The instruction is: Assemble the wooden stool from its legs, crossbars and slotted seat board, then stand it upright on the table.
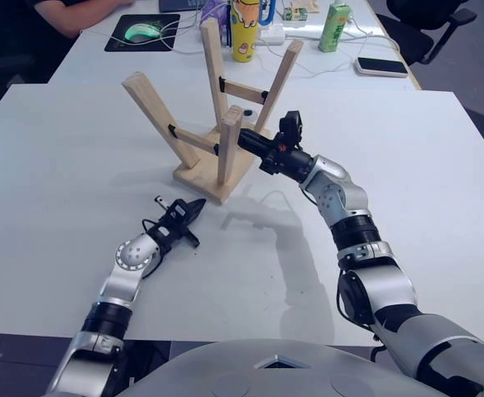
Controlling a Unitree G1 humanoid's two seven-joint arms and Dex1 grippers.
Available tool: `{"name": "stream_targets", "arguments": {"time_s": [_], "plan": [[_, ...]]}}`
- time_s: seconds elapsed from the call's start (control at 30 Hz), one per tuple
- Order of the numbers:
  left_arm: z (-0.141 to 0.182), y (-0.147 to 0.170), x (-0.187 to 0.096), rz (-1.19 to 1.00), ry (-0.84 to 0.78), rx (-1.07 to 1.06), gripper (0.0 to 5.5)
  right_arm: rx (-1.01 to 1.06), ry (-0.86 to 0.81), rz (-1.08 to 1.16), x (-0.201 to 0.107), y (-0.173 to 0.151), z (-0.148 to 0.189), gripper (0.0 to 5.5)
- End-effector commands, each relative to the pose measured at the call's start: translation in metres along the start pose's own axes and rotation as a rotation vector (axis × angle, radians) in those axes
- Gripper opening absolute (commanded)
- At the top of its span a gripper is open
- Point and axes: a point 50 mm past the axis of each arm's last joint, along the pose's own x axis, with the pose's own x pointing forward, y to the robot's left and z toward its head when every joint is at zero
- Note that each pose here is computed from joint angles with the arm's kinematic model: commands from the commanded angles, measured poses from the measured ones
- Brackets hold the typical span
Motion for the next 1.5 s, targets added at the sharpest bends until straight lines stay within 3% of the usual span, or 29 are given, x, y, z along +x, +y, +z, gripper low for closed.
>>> {"name": "stream_targets", "arguments": {"time_s": [0.03,0.23,0.4,0.53,0.63,0.73,0.97,1.2,1.33,1.5], "plan": [[-0.052,0.027,-0.024,0.068,0.372,0.074,0.0,-0.018,0.084,0.147,0.02,0.023,-0.018,0.01],[-0.055,0.043,-0.017,0.086,0.439,0.121,0.0,-0.032,0.215,0.166,0.031,0.048,-0.061,0.01],[-0.056,0.04,-0.015,0.094,0.438,0.104,0.0,0.007,0.272,0.025,-0.013,0.041,-0.077,0.01],[-0.065,0.033,-0.018,0.094,0.479,0.084,0.0,-0.095,0.277,-0.166,-0.034,0.011,-0.058,0.01],[-0.068,0.035,-0.017,0.126,0.508,0.078,0.0,-0.222,0.105,-0.268,-0.005,-0.007,-0.02,0.01],[-0.064,0.039,-0.007,0.131,0.506,0.083,0.0,-0.263,0.035,-0.262,0.028,-0.004,-0.011,0.01],[-0.046,0.039,0.022,0.091,0.456,0.092,0.0,-0.286,0.164,-0.179,0.066,0.006,-0.037,0.01],[-0.04,0.038,0.038,0.067,0.446,0.098,0.0,-0.251,0.178,-0.055,0.064,0.018,-0.055,0.01],[-0.04,0.033,0.04,0.057,0.435,0.089,0.0,-0.283,0.213,-0.156,0.058,0.014,-0.064,0.01],[-0.041,0.017,0.042,0.052,0.405,0.057,0.0,-0.271,0.166,-0.247,0.018,0.03,-0.073,0.01]]}}
